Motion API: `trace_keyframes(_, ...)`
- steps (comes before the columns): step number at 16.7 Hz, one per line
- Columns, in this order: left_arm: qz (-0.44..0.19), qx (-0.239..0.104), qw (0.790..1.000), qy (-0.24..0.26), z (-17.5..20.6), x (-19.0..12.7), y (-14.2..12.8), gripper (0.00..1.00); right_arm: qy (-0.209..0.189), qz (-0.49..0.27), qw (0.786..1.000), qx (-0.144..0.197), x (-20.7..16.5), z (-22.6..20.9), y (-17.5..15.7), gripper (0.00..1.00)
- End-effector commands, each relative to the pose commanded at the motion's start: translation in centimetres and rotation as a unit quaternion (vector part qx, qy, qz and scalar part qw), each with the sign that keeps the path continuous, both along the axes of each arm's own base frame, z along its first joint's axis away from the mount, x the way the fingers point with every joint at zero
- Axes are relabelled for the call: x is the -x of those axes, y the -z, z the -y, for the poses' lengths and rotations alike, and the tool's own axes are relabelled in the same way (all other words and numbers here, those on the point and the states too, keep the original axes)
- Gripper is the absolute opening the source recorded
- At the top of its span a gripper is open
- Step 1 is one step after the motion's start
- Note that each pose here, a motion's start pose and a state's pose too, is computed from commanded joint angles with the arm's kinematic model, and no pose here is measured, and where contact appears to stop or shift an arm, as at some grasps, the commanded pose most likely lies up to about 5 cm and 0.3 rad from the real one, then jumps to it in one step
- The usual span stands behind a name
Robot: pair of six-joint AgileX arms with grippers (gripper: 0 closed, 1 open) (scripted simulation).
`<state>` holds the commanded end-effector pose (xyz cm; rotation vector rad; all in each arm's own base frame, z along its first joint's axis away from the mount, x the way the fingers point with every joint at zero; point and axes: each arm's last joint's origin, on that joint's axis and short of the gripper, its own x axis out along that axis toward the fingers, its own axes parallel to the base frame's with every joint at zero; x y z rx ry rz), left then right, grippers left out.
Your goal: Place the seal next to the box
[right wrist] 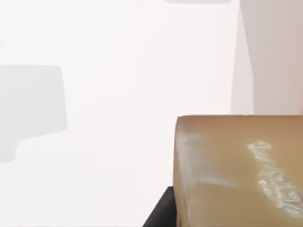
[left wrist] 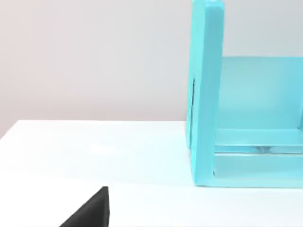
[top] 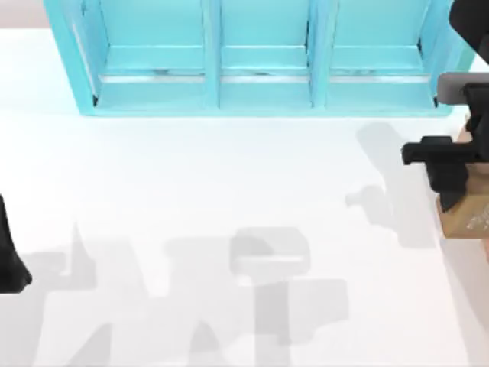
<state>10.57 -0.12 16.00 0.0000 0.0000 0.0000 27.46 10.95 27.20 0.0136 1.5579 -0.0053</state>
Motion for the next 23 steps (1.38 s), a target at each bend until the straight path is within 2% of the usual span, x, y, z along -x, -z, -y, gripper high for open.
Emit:
trace_keyframes(3,0.000,0.000,1.000,0.000,0.0,0.0,0.0,1.00,-0.001,-0.005,1.000,0.002,1.8,2.2,-0.3,0.00)
trace_keyframes(9,0.000,0.000,1.000,0.000,0.0,0.0,0.0,1.00,-0.002,-0.006,1.000,0.003,1.9,2.3,-0.2,0.00)
trace_keyframes(17,0.000,0.000,1.000,0.000,0.0,0.0,0.0,1.00,-0.001,-0.002,1.000,0.002,2.0,2.4,5.8,0.00)
trace_keyframes(21,0.000,0.000,1.000,0.000,0.0,0.0,0.0,1.00,-0.001,-0.006,1.000,0.002,2.0,2.4,6.2,0.00)
trace_keyframes(23,0.000,0.000,1.000,0.000,0.0,0.0,0.0,1.00,-0.001,-0.006,1.000,0.002,2.0,2.4,6.2,0.15)
